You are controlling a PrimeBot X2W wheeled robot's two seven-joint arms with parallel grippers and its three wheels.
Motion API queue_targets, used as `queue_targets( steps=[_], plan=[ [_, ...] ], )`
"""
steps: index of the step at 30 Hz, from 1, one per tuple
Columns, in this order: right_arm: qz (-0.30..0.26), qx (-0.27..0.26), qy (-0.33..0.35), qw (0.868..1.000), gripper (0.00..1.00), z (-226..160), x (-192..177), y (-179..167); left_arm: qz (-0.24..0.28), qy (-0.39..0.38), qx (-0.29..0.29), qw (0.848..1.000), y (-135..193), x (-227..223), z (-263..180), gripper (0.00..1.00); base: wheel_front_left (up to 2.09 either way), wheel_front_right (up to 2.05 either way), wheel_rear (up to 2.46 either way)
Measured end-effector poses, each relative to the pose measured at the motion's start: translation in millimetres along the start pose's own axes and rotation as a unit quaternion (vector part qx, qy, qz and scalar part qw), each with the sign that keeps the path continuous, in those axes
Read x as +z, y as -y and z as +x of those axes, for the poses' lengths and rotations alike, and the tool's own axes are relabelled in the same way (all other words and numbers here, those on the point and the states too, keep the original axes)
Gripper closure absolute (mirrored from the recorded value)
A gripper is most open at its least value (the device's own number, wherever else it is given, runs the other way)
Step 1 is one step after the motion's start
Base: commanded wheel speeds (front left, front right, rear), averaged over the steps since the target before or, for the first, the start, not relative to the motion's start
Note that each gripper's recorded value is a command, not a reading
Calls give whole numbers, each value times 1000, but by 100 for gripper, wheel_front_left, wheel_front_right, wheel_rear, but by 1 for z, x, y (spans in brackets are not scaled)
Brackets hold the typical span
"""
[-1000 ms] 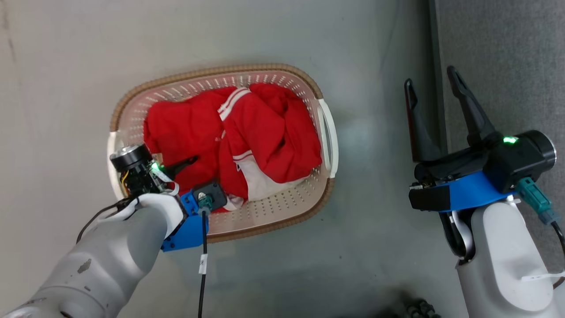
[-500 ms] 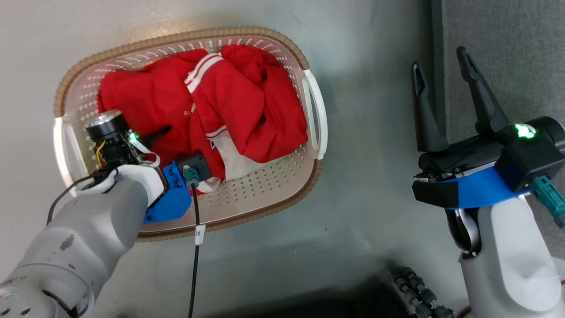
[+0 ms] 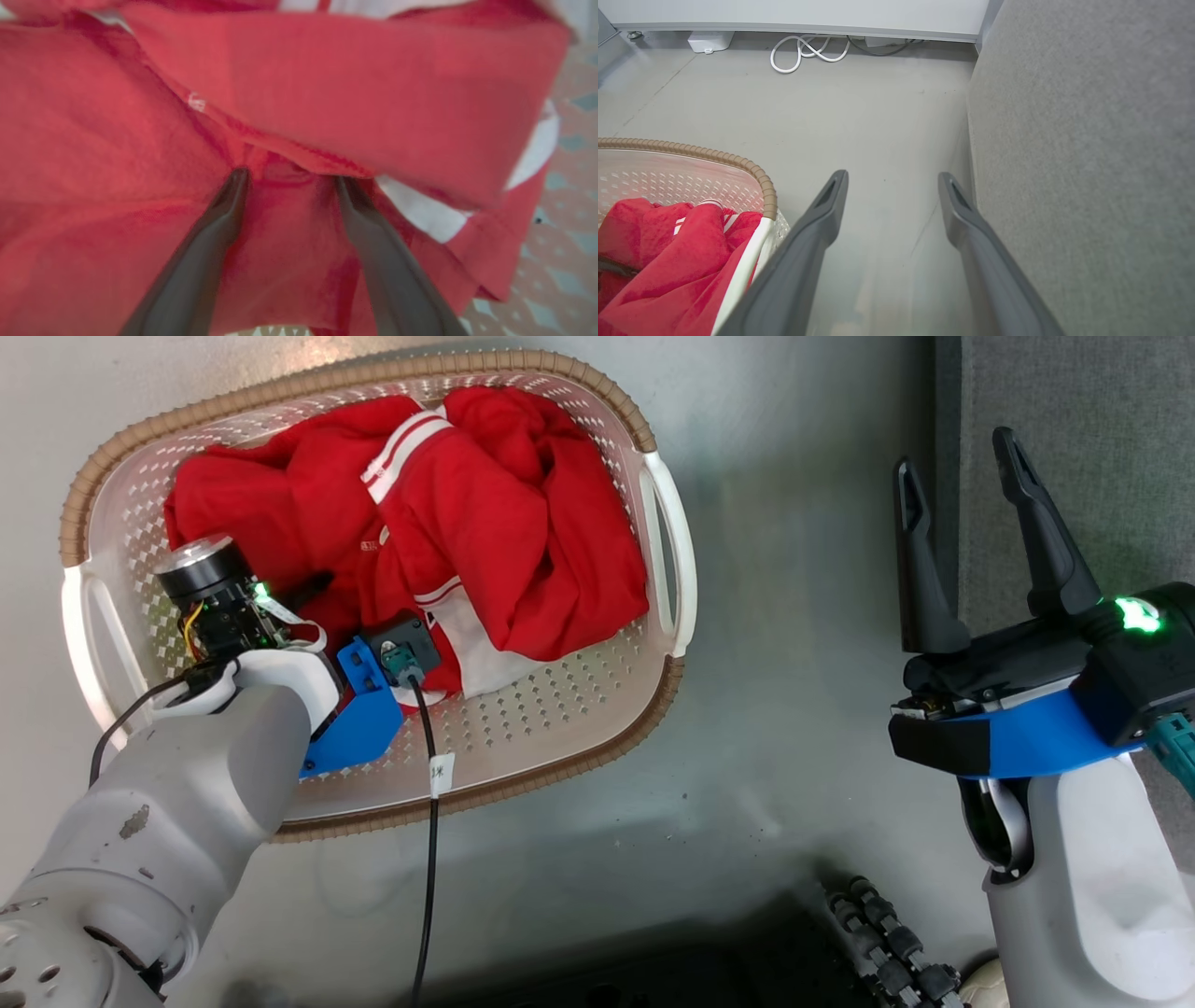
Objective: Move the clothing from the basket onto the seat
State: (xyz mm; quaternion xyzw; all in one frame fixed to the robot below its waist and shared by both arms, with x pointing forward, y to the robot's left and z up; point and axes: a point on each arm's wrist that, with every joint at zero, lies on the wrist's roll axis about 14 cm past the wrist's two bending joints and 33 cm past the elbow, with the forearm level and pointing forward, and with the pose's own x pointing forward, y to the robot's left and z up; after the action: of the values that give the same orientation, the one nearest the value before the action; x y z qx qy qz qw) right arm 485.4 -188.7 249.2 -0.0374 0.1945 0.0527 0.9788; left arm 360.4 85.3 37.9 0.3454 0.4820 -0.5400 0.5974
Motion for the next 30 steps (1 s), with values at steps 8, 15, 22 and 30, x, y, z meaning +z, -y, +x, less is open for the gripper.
queue_targets(
  steps=[8, 15, 22, 30],
  plan=[
    [-4, -5, -2, 1000, 0, 0, -3, 4, -9, -20, -6, 1000, 3, -4, 7, 51, 0, 0, 0],
    [-3, -5, 0, 1000, 0, 0, -1, 4, -8, -32, -2, 999, 0, -7, 3, 100, 0, 0, 0],
    [-3, -6, 8, 1000, 0, -1, 8, 5, -11, -22, 5, 1000, -2, 2, -5, 100, 0, 0, 0],
    [-4, -7, 29, 1000, 0, -1, 28, 4, -40, 25, 14, 999, 0, 31, -23, 100, 0, 0, 0]
  ],
)
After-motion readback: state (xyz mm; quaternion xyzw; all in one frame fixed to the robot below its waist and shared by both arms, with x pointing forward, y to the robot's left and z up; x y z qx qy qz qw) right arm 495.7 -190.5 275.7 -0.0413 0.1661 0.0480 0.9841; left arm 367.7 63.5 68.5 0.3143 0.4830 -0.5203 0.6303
